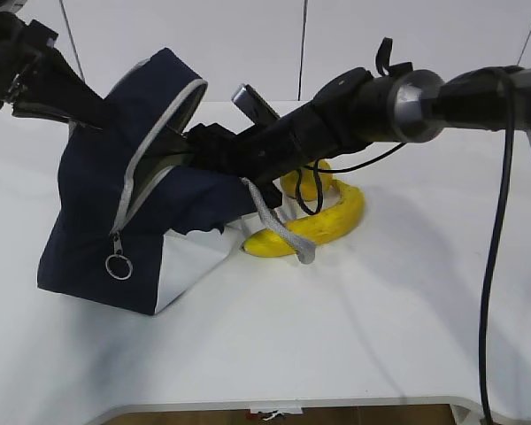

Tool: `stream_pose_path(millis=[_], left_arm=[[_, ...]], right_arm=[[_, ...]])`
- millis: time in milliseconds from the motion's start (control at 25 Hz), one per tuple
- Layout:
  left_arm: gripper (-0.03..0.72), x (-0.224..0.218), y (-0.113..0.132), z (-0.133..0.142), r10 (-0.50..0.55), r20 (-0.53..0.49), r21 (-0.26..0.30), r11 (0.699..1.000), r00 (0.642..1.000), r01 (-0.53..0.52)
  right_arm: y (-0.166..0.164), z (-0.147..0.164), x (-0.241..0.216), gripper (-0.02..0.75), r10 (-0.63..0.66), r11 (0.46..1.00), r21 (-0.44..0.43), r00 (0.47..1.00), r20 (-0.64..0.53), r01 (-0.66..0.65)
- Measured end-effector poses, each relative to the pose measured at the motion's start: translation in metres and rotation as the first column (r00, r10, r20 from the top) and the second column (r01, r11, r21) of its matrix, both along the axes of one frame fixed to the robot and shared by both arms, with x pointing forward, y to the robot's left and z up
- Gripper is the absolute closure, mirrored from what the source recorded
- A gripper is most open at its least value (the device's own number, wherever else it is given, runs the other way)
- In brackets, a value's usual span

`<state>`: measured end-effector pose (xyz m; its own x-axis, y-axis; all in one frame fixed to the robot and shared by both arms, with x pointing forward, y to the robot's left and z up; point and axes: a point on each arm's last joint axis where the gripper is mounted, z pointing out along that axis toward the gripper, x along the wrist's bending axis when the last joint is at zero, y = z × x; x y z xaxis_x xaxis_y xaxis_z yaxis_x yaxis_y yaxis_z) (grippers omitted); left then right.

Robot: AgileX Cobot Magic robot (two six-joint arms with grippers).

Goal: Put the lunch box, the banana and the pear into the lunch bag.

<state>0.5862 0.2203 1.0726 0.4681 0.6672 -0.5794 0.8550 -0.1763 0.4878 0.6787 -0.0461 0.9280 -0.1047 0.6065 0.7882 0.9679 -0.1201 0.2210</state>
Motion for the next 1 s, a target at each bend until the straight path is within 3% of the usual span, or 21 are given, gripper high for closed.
stream_pose_path(millis=[520, 800, 1000], left_arm=[[0.68, 0.0, 0.0, 0.0, -0.004, -0.003, 0.0, 1.0, 1.0, 0.004], [0.68, -0.001, 0.0, 0.0, -0.006, -0.005, 0.001, 1.0, 1.0, 0.006], [0.68, -0.001, 0.0, 0.0, -0.006, -0.005, 0.001, 1.0, 1.0, 0.006]], right_arm=[[0.003, 0.003, -0.009, 0.297, 0.101, 0.995, 0.018, 0.994, -0.036, -0.101], [0.004, 0.016, -0.008, 0.18, 0.186, 0.982, -0.023, 0.983, -0.002, -0.186], [0.003, 0.025, -0.008, 0.163, 0.229, 0.971, -0.067, 0.973, -0.006, -0.229]])
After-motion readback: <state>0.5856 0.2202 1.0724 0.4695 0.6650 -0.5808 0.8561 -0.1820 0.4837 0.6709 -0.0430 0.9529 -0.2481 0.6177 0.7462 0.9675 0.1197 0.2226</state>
